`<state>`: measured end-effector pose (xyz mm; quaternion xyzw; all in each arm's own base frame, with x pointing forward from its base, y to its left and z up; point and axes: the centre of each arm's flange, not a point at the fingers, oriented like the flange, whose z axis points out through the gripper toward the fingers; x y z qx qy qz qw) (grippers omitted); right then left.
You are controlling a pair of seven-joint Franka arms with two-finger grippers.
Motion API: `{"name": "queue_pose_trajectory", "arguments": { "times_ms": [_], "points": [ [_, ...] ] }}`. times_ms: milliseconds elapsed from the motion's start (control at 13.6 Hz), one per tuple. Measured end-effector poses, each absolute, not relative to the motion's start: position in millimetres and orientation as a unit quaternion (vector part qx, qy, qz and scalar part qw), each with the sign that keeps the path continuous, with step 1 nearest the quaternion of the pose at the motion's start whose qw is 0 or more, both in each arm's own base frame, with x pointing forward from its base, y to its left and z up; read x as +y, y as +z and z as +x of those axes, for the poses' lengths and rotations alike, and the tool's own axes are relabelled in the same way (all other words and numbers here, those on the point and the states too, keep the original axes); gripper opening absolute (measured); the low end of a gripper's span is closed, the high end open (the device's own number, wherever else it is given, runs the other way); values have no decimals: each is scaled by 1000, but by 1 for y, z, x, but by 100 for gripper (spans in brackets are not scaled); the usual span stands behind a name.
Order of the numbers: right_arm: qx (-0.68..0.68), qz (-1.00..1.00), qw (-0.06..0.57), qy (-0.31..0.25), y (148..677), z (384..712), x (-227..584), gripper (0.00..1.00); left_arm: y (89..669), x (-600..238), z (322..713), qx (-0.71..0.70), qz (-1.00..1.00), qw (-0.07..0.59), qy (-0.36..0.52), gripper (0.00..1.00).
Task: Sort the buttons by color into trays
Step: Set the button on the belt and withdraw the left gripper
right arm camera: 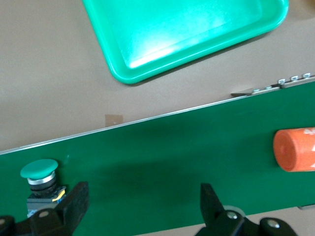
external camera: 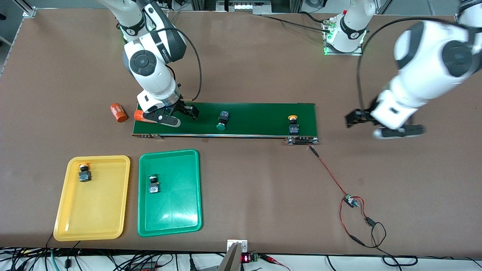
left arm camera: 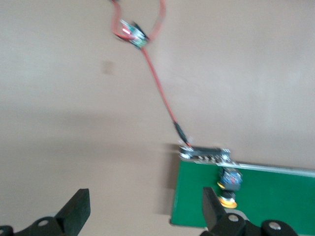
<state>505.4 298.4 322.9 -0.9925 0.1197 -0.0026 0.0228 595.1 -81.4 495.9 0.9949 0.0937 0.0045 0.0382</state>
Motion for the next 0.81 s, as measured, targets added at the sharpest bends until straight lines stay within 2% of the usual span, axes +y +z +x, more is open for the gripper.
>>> {"name": "queue_pose_trajectory", "arguments": {
  "times_ms": [442, 810],
  "points": [
    [111, -994, 23, 6, 305, 514, 318, 100, 583, -34, 597, 126, 991, 33, 1, 100],
    [118, -993, 25, 4, 306, 516, 322, 100, 568, 16, 605, 117, 993, 31, -9, 100]
  ]
}}
